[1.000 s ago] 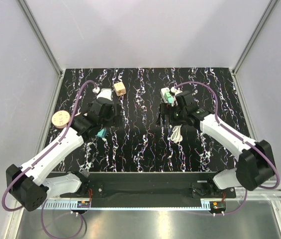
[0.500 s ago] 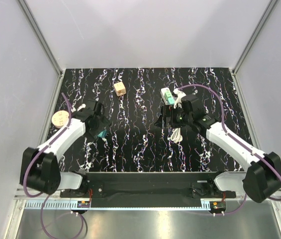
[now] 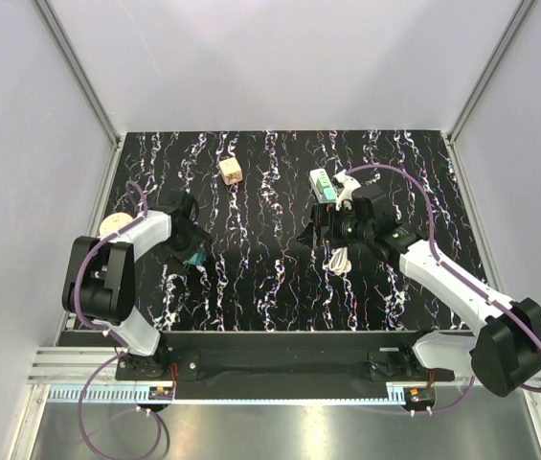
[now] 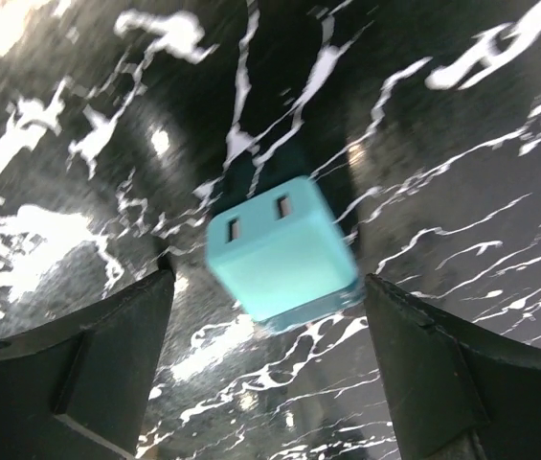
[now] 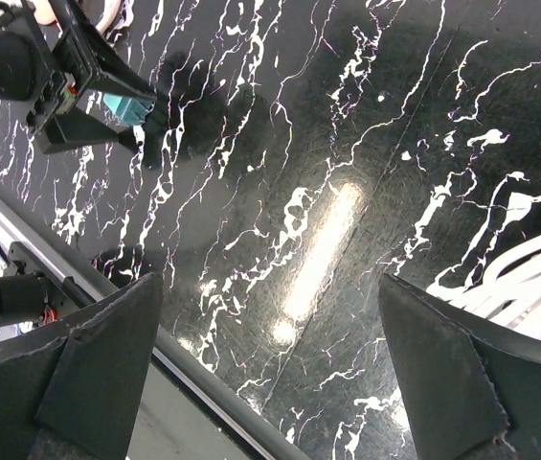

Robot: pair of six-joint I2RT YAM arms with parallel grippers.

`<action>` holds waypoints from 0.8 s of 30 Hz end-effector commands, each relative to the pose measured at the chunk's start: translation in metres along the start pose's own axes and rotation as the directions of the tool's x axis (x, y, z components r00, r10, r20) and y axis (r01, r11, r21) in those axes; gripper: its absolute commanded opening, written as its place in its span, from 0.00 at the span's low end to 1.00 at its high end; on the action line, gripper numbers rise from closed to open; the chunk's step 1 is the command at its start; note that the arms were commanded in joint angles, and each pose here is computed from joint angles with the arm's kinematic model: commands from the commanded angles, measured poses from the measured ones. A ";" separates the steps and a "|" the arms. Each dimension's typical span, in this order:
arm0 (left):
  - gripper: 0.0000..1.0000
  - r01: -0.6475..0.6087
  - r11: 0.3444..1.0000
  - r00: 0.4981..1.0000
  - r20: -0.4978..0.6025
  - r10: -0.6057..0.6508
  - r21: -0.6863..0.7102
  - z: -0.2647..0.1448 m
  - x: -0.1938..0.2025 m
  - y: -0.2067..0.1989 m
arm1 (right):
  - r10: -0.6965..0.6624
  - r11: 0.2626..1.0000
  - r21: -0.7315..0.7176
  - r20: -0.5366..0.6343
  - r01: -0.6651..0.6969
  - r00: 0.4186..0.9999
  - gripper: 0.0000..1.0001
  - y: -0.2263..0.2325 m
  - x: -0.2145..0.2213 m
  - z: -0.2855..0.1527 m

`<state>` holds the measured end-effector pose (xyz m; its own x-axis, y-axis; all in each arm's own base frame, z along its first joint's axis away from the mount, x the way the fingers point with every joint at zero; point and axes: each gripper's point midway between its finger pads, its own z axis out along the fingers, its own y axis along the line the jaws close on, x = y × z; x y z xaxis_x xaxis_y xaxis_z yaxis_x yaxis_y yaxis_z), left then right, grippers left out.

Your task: Insert the plug

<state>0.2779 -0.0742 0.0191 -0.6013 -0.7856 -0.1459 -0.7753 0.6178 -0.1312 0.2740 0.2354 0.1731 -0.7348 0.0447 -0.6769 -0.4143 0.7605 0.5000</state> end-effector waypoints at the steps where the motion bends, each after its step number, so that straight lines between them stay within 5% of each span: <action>1: 0.85 -0.035 0.998 0.999 0.024 0.033 0.061 -0.003 -0.014 -0.019 | -0.006 0.999 -0.035 0.032 0.007 0.999 1.00 0.007 -0.008 0.002; 11: 0.77 -0.021 0.999 0.999 0.033 0.020 0.038 0.006 -0.027 -0.010 | -0.007 0.999 -0.032 0.019 0.008 1.000 1.00 0.003 -0.004 0.009; 15: 0.39 -0.036 0.998 0.999 0.020 0.035 0.055 0.008 -0.025 -0.011 | -0.009 0.999 -0.043 0.014 0.009 1.000 1.00 0.002 0.000 0.011; 18: 0.25 -0.058 0.995 0.998 0.002 0.058 0.085 0.005 -0.021 -0.014 | 0.007 0.998 -0.069 0.010 -0.006 1.000 1.00 0.005 0.001 0.017; 20: 0.00 -0.081 0.986 0.996 -0.033 0.087 0.147 -0.003 -0.013 -0.023 | 0.024 0.995 -0.100 -0.005 -0.024 1.000 1.00 0.010 0.003 0.021; 24: 0.00 -0.144 0.940 0.988 -0.016 0.156 0.308 -0.036 -0.003 -0.046 | 0.106 0.985 -0.135 -0.036 -0.110 0.994 0.98 0.025 -0.001 0.030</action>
<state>0.2976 -0.0761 0.0250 -0.6700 -0.7314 -0.1271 -0.6956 0.6783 -0.2368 0.2759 0.2535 0.1471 -0.7900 0.0509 -0.6110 -0.3946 0.7204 0.5703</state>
